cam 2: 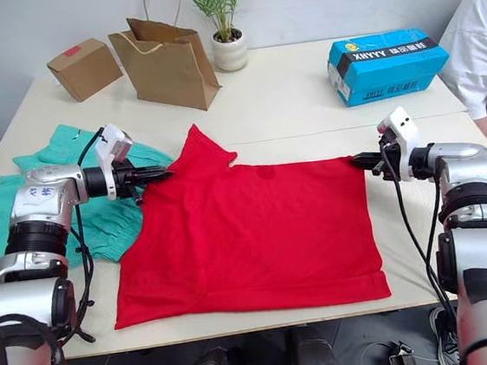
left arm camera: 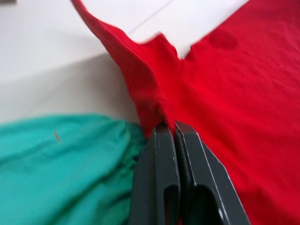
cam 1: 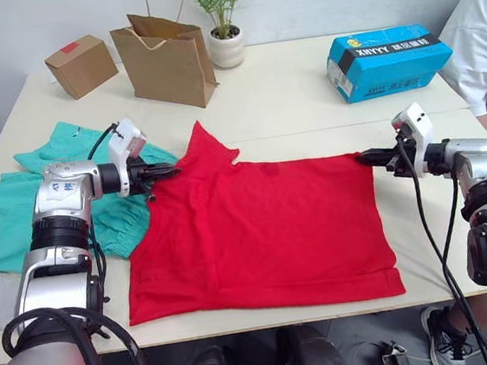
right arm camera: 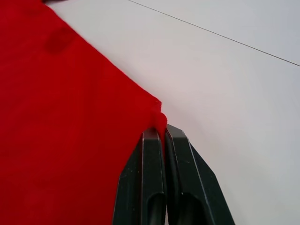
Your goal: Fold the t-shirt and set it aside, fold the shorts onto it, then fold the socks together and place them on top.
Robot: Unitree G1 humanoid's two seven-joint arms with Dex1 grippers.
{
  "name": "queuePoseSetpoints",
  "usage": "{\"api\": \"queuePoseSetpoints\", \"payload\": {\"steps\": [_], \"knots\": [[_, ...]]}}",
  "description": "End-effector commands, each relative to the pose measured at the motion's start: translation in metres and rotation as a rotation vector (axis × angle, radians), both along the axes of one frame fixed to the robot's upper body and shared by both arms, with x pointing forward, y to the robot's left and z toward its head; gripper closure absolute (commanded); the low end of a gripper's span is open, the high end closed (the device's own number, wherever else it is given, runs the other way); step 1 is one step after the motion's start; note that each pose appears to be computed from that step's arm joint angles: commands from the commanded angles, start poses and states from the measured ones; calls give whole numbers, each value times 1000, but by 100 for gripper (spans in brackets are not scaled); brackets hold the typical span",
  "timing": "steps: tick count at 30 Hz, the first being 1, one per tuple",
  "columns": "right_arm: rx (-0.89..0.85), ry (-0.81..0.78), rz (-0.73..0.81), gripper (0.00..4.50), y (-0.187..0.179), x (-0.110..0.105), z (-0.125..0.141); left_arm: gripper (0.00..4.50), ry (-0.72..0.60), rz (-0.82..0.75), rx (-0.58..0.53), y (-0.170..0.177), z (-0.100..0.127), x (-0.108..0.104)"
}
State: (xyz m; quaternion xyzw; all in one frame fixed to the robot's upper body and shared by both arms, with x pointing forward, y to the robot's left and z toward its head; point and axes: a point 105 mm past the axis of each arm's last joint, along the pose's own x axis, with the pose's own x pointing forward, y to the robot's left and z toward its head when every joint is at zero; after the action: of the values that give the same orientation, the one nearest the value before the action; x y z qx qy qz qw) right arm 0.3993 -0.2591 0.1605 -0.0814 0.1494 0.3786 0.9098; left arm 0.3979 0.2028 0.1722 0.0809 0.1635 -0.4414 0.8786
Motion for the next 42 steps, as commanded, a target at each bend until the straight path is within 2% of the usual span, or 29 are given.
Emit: {"api": "queuePoseSetpoints", "payload": {"steps": [1,8,18,30,38,40,42], "knots": [[35,-80,13,446,-8,-6,18,450,-52,16,-21,8,14,-5],[46,-115,-17,446,-16,-10,14,450,-59,50,-20,16,12,-7],[16,-87,-21,446,-29,-25,-8,450,-82,106,-26,24,10,-7],[-5,-94,-19,446,-28,-30,-19,450,-66,121,-16,33,0,-22],[63,-125,9,446,-22,-51,-25,450,-51,142,-12,38,-1,-29],[62,-118,12,403,-20,-54,-27,450,-26,124,-1,39,-2,-33],[54,-111,20,349,-21,-58,-27,405,-13,114,11,41,-2,-36]]}}
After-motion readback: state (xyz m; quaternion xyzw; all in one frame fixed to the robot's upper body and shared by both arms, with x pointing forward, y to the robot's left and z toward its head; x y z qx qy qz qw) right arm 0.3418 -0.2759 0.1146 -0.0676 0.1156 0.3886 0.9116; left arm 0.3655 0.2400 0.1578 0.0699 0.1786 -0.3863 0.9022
